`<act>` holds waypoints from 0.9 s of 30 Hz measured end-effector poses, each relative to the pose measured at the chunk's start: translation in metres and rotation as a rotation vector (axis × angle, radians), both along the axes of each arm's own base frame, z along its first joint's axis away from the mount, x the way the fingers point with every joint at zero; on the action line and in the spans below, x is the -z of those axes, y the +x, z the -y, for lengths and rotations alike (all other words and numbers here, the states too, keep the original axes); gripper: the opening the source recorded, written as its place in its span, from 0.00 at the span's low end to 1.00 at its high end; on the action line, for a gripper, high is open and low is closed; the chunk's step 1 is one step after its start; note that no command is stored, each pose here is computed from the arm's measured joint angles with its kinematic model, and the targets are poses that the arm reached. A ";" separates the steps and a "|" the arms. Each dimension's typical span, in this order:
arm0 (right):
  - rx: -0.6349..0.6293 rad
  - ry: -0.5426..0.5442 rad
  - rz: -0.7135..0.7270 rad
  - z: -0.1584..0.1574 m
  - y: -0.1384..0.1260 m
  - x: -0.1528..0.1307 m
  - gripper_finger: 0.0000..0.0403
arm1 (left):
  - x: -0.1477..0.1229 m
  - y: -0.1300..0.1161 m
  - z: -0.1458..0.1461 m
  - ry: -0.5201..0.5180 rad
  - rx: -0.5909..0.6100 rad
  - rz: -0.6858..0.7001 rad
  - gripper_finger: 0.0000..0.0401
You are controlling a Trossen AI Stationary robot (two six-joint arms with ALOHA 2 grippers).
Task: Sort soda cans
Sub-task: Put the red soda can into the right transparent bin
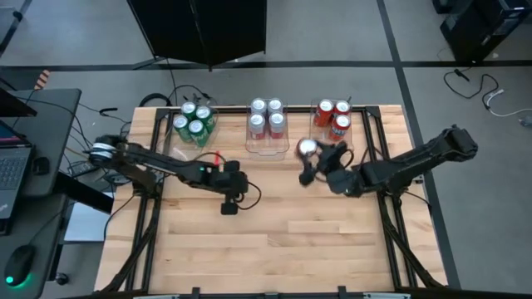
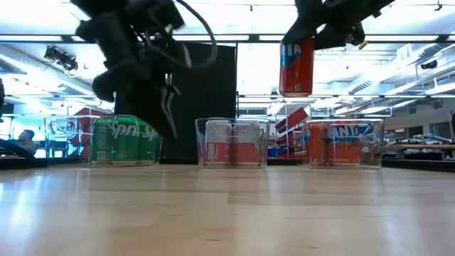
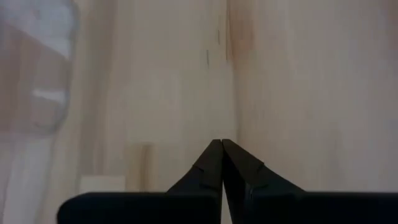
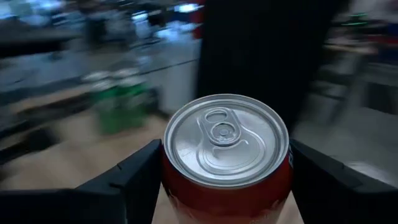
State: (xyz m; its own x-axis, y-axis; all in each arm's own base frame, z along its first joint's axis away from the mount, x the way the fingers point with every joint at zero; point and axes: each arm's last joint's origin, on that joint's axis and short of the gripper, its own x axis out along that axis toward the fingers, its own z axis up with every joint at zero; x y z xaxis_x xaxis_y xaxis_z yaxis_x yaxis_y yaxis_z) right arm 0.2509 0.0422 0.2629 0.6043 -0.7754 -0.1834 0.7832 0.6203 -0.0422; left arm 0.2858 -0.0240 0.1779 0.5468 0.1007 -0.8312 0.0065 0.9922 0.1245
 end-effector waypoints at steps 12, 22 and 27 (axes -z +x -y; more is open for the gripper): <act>0.480 -0.025 0.046 0.083 0.006 0.016 0.71 | -0.018 -0.035 0.011 -0.078 0.015 0.349 0.01; 0.611 0.034 0.004 0.120 0.020 0.064 0.71 | -0.017 -0.037 0.029 -0.076 0.051 0.351 0.01; 0.649 0.077 -0.001 0.130 0.024 0.087 0.71 | -0.017 -0.039 0.036 -0.072 0.064 0.354 0.01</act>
